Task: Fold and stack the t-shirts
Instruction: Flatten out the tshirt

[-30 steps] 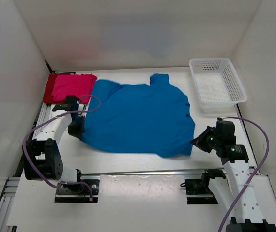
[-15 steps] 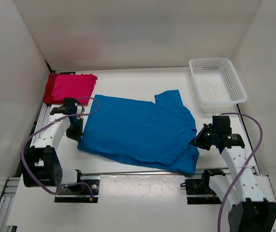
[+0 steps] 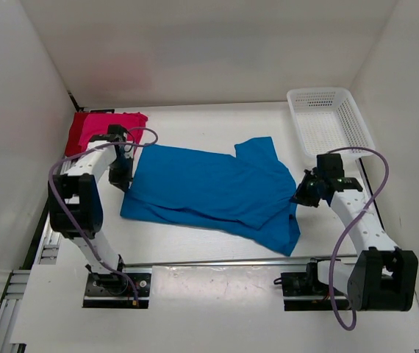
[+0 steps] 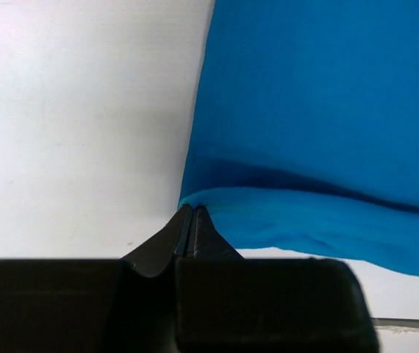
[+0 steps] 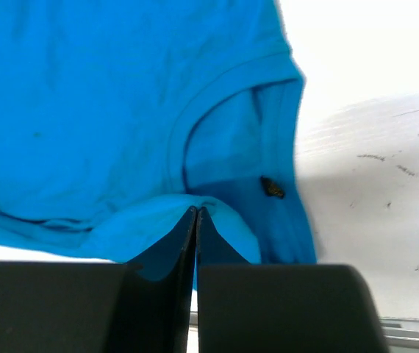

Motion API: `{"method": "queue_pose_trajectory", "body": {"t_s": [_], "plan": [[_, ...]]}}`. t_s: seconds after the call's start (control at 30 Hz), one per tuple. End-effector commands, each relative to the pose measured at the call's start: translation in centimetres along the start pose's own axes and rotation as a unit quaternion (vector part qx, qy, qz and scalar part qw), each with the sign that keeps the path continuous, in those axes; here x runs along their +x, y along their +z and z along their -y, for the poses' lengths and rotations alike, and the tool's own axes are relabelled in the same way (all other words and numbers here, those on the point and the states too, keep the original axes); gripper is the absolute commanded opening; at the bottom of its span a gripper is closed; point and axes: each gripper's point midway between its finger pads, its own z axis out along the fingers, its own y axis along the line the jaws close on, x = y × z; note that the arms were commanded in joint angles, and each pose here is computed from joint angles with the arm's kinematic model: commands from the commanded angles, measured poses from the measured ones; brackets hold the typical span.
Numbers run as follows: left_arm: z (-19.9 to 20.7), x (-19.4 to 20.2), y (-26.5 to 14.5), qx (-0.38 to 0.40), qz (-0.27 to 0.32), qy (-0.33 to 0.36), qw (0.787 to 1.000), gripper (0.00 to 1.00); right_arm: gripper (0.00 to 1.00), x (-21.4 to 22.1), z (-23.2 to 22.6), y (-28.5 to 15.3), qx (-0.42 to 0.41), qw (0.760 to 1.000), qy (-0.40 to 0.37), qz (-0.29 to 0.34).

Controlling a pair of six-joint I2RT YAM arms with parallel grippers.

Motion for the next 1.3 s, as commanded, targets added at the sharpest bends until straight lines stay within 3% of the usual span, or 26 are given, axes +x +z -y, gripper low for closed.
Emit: {"method": "queue_pose_trajectory", "body": {"t_s": [0.0,0.13,0.27,0.43,0.5,0.53,0.57,0.6,0.67,0.7,0.73,0.77,0.8,0.87,0.9,0.93,0.97,1.0,1.1,1.27], "plan": [[0.1,-1.0,-0.1,-0.014,0.006,0.01,1.0,0.1,0.0,-1.7,0.2,0.3,0.015,0.999,-0.026,0.022],[0.3,-1.2,0.1,-0.009,0.005,0.01,1.0,0.1,0.0,-2.9,0.5,-0.5,0.019,0.999,-0.021,0.043],[0.3,-0.7,-1.8,-0.004,0.028,0.009,1.0,0.1,0.0,-4.2,-0.7,-4.1,0.01,0.997,-0.036,0.072],[-0.7,3.7,-2.8,-0.021,0.023,0.003,1.0,0.1,0.0,1.9,-0.6,-4.7,-0.028,1.0,0.004,-0.003],[-0.4,4.9,-2.3,-0.007,0.01,-0.001,1.0,0.1,0.0,4.8,0.6,-2.9,-0.023,0.998,0.026,-0.046],[0.2,5.0,-1.9,0.009,0.001,-0.001,1.0,0.1,0.0,4.0,0.4,-1.9,-0.024,0.998,0.038,-0.043],[0.2,4.0,-2.0,0.009,0.007,-0.001,1.0,0.1,0.0,3.2,0.0,-1.3,-0.024,0.998,0.042,-0.042],[0.7,0.2,-2.6,0.019,0.022,0.003,1.0,0.1,0.0,-1.0,-2.6,-2.3,-0.055,0.998,0.03,-0.005],[1.4,-5.5,-4.3,0.039,0.05,0.003,0.998,0.1,0.0,-6.6,-5.9,-0.3,-0.07,0.997,0.033,-0.026],[1.7,-12.7,-7.7,0.041,0.1,0.007,0.994,0.1,0.0,-16.2,-13.0,-5.9,-0.151,0.986,-0.012,0.067],[1.6,-16.6,-10.1,0.041,0.142,0.006,0.989,0.1,0.0,-19.7,-14.9,-2.6,-0.163,0.986,-0.015,0.03],[0.7,-20.4,-12.9,0.018,0.2,0.0,0.98,0.1,0.0,-21.6,-17.7,-4.7,-0.197,0.98,-0.02,0.01],[0.2,-25.2,-19.0,0.0,0.325,-0.008,0.946,0.1,0.0,-29.6,-22.2,-10.0,-0.261,0.955,-0.053,0.129],[-1.9,-28.5,-24.6,-0.058,0.443,-0.044,0.894,0.1,0.0,-34.5,-25.2,-16.1,-0.349,0.909,-0.025,0.226],[-3.2,-28.9,-26.9,-0.067,0.49,-0.061,0.867,0.1,0.0,-34.2,-25.9,-23.0,-0.398,0.877,-0.035,0.267],[-3.6,-26.0,-28.7,-0.057,0.522,-0.063,0.849,0.1,0.0,-35.9,-24.5,-18.5,-0.406,0.871,-0.009,0.278],[-3.2,-26.6,-31.8,-0.032,0.568,-0.055,0.82,0.1,0.0,-35.3,-24.0,-18.9,-0.41,0.864,0.008,0.293],[-3.4,-26.4,-33.1,-0.036,0.574,-0.058,0.816,0.1,0.0,-34.3,-23.7,-21.2,-0.402,0.856,0.001,0.323],[-2.8,-26.0,-33.0,-0.021,0.571,-0.047,0.82,0.1,0.0,-32.5,-22.5,-19.2,-0.355,0.883,-0.047,0.304],[-0.5,-23.8,-25.5,0.005,0.492,-0.021,0.87,0.1,0.0,-27.1,-19.7,-13.6,-0.322,0.918,-0.061,0.223]]}}
